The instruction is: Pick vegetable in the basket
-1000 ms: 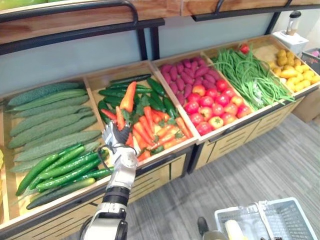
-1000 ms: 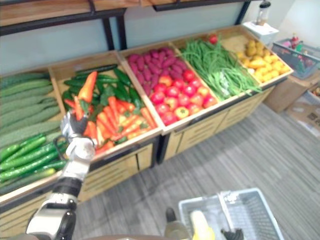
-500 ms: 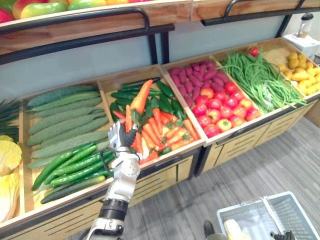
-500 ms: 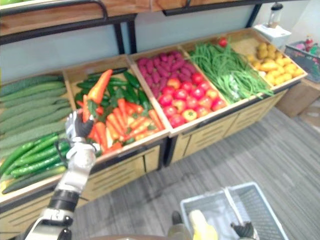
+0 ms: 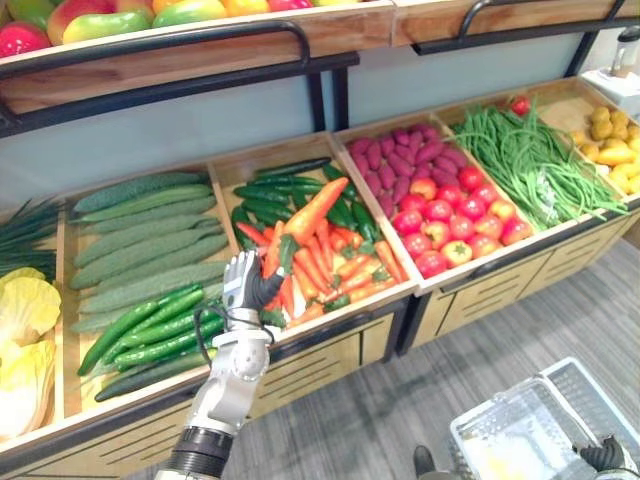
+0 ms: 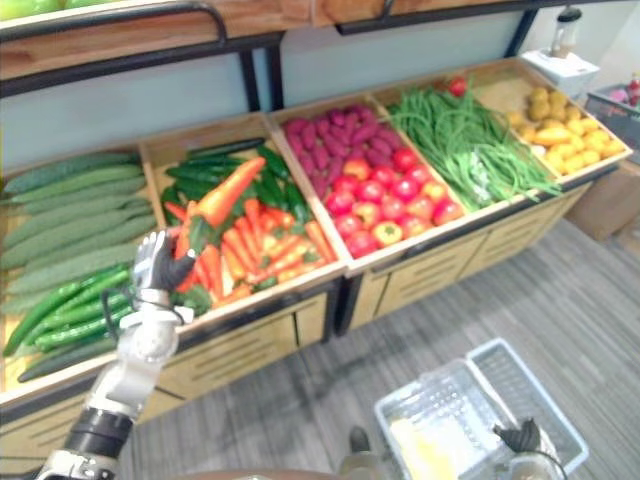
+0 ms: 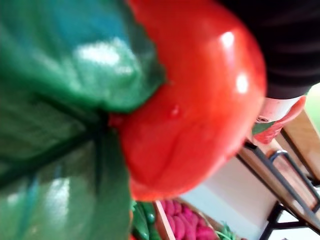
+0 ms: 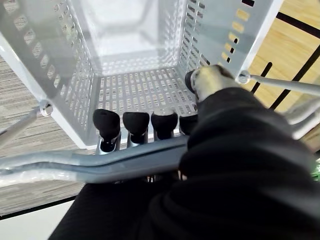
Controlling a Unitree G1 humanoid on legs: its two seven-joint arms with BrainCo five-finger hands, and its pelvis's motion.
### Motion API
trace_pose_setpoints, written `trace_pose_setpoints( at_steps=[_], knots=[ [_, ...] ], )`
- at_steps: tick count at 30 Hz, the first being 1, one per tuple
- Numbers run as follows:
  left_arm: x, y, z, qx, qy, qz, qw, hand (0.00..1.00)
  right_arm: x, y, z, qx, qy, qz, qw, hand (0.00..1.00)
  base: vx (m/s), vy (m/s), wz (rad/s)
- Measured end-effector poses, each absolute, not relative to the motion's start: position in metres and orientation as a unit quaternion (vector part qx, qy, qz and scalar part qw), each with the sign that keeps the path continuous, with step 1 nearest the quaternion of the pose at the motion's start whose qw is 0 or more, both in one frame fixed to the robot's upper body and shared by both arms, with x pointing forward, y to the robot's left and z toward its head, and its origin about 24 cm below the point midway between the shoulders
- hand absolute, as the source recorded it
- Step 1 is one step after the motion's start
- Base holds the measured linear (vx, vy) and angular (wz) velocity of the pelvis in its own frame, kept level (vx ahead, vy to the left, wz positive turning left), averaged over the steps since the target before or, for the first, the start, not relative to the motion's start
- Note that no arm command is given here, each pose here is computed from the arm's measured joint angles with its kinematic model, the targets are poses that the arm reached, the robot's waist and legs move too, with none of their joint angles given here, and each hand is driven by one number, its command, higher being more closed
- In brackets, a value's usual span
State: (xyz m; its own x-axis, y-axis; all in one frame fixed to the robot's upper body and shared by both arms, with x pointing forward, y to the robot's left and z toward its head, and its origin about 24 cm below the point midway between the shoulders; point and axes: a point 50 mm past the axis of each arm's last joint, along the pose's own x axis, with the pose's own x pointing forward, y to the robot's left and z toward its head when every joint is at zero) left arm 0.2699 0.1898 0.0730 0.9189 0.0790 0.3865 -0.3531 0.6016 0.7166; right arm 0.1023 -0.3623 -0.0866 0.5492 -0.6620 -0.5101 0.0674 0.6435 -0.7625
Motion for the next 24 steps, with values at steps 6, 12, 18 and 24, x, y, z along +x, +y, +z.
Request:
trace_pose_setpoints(
  at_steps=[6,12,18,24],
  knots=[
    [0.259,0.171,0.074,0.422,-0.192,0.054,0.884,1.0,0.124,-0.378,-0.067,-0.396,0.389,-0.22,0.802,1.0,-0.01,-0.003,-0.27],
    [0.248,0.141,0.068,0.378,-0.201,-0.029,0.903,1.0,0.174,-0.366,-0.047,-0.455,0.322,-0.166,0.814,1.0,0.0,0.011,-0.84],
    [0.234,0.098,0.078,0.325,-0.254,-0.12,0.903,1.0,0.221,-0.33,-0.026,-0.506,0.234,-0.082,0.826,1.0,-0.03,0.01,-0.96],
    [0.231,0.085,0.092,0.307,-0.289,-0.15,0.894,1.0,0.274,-0.279,0.019,-0.529,0.091,-0.026,0.843,1.0,0.0,0.022,-0.73]
  ],
)
